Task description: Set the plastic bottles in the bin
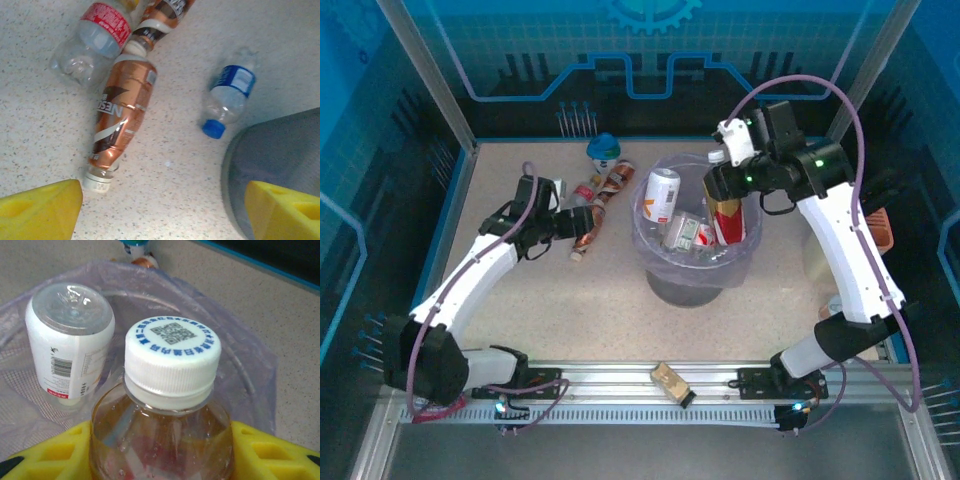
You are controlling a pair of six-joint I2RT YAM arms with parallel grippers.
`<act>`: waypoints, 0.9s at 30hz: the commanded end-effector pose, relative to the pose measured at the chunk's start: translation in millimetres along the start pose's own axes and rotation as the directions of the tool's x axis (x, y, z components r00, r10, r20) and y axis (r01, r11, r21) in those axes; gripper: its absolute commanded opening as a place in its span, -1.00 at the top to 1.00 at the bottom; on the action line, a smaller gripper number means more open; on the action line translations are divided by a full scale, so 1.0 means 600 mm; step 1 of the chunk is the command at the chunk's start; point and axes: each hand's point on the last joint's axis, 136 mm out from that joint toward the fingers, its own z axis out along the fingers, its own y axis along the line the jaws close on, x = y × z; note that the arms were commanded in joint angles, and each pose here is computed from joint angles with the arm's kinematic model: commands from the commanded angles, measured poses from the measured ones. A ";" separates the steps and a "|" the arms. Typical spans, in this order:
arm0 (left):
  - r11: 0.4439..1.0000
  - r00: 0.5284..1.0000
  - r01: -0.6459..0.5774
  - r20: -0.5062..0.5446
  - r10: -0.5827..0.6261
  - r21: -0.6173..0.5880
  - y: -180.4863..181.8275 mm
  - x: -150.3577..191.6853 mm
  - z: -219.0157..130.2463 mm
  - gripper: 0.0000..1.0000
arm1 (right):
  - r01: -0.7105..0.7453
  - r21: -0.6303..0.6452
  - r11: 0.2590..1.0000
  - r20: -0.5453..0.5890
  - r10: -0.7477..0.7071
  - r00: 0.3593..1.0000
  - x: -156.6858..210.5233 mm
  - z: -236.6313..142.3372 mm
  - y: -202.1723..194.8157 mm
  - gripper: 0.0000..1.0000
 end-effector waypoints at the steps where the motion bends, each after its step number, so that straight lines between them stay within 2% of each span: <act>1: 0.997 0.999 -0.048 -0.005 0.048 -0.062 0.021 -0.008 0.021 -0.65 | 0.023 -0.010 1.000 -0.100 -0.024 0.995 0.031 0.028 0.008 0.18; 9: 0.995 0.996 -0.084 -0.033 0.082 -0.054 0.014 -0.032 0.058 -0.58 | -0.003 -0.051 0.999 -0.204 -0.008 0.979 0.062 0.101 0.024 0.11; 12: 0.995 0.996 -0.090 -0.027 0.089 -0.047 0.012 -0.049 0.067 -0.59 | -0.012 -0.053 0.999 -0.214 0.001 0.977 0.063 0.113 0.024 -0.04; 13: 0.995 0.995 -0.093 -0.025 0.092 -0.046 0.013 -0.057 0.069 -0.62 | -0.012 -0.054 0.998 -0.210 0.001 0.978 0.059 0.112 0.025 -0.16; 15: 0.993 0.994 -0.105 -0.018 0.104 -0.046 0.014 -0.073 0.073 -0.64 | -0.006 -0.066 0.998 -0.185 -0.007 0.983 0.047 0.101 0.030 -0.29; 17: 0.992 0.993 -0.119 -0.014 0.119 -0.044 0.017 -0.091 0.081 -0.69 | -0.001 -0.067 0.998 -0.156 -0.010 0.988 0.030 0.082 0.030 -0.59; 19: 0.991 0.992 -0.126 -0.011 0.125 -0.046 0.023 -0.109 0.091 -0.73 | 0.005 -0.059 0.998 -0.135 -0.013 0.991 0.018 0.062 0.028 -0.79; 21: 0.991 0.992 -0.125 -0.015 0.124 -0.044 0.032 -0.125 0.107 -0.76 | 0.012 -0.049 0.999 -0.105 -0.017 0.994 0.006 0.040 0.026 -0.86; 27: 0.990 0.992 -0.126 -0.036 0.124 -0.058 0.063 -0.159 0.162 -0.71 | -0.004 -0.061 0.998 0.009 0.005 1.000 -0.015 -0.028 0.029 -0.86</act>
